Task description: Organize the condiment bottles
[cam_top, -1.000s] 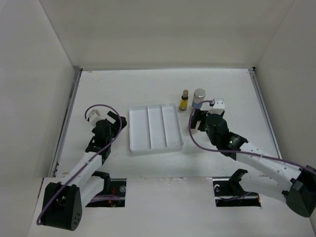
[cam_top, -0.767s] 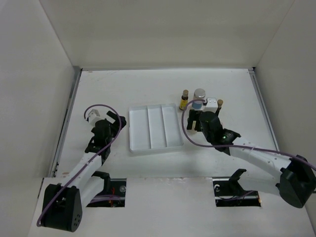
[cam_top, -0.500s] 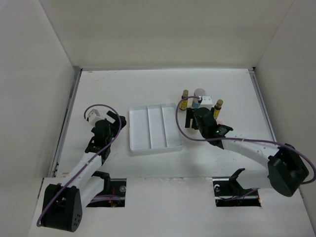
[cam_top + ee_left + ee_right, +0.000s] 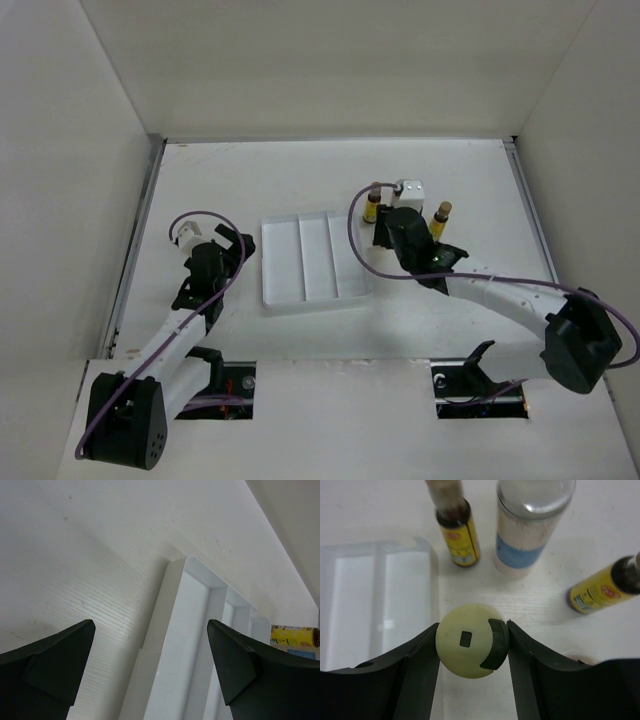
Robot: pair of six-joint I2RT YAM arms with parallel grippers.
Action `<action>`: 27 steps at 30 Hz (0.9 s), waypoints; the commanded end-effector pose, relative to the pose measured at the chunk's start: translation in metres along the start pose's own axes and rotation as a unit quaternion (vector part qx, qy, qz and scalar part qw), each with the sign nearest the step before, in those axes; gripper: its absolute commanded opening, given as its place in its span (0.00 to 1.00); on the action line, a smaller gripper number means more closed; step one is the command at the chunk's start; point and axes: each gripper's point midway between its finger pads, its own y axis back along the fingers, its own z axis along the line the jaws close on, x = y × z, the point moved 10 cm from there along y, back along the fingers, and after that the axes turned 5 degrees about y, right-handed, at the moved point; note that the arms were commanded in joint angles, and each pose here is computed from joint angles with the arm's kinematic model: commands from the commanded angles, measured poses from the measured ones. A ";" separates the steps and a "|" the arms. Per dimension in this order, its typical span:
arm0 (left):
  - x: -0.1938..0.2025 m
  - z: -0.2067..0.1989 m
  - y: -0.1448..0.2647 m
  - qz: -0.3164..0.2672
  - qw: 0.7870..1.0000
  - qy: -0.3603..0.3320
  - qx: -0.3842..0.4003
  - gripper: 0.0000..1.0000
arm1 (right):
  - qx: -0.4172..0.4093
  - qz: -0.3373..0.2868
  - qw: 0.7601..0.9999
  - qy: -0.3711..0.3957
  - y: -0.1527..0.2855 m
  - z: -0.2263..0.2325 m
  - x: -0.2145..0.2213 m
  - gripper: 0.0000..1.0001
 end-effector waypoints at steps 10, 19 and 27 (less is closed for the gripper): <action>-0.011 -0.003 0.005 -0.029 0.999 0.017 0.023 1.00 | -0.173 -0.098 0.980 0.005 -0.008 0.141 -0.084 0.39; -0.014 0.009 0.004 -0.040 0.998 0.038 0.003 1.00 | -0.219 -0.082 0.971 0.042 -0.029 0.222 -0.060 0.39; -0.020 0.005 0.005 -0.040 0.999 0.035 0.008 1.00 | -0.193 -0.076 0.977 0.057 -0.050 0.231 -0.039 0.43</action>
